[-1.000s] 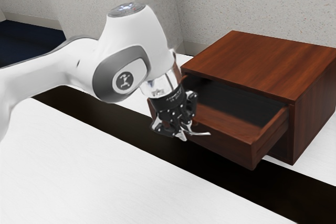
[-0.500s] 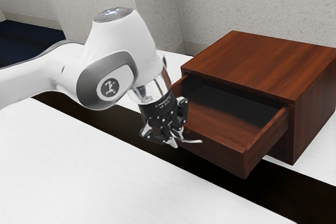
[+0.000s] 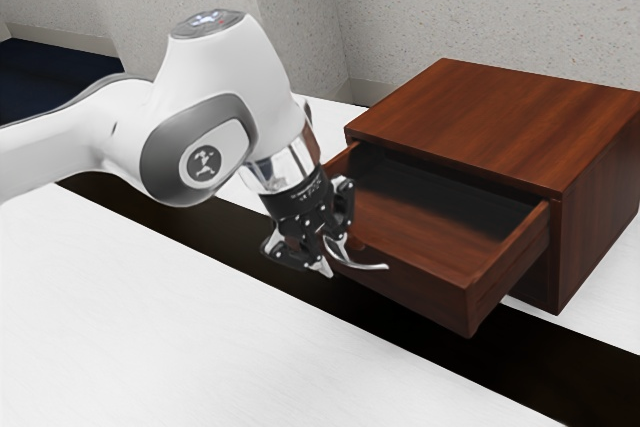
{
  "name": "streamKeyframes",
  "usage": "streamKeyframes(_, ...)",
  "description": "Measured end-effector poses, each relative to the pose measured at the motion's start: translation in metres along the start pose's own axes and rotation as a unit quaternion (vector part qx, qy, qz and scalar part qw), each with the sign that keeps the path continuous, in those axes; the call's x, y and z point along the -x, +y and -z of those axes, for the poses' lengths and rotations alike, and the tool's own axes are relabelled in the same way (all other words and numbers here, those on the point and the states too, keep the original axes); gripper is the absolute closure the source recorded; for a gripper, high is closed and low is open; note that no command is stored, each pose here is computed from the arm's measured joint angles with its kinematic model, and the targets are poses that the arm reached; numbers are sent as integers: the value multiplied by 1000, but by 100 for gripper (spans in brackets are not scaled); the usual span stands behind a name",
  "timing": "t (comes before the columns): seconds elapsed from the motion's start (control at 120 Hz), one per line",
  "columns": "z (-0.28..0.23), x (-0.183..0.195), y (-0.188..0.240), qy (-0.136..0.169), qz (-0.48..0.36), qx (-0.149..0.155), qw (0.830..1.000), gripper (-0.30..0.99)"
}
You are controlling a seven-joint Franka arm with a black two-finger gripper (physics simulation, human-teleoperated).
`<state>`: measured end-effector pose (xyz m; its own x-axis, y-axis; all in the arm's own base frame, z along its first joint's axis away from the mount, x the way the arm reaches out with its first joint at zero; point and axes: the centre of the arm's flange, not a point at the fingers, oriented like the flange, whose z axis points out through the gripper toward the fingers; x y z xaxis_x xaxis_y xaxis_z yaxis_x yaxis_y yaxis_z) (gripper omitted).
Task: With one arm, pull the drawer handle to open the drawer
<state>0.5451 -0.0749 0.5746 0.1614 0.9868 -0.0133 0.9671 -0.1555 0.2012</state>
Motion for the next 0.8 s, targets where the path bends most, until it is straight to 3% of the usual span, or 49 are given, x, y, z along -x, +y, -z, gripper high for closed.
streamKeyframes(0.417,55,1,8,16,-14,49,999,57)
streamKeyframes(0.567,131,-2,10,15,-9,65,998,30)
streamKeyframes(0.8,133,-11,-21,-1,11,-32,999,10)
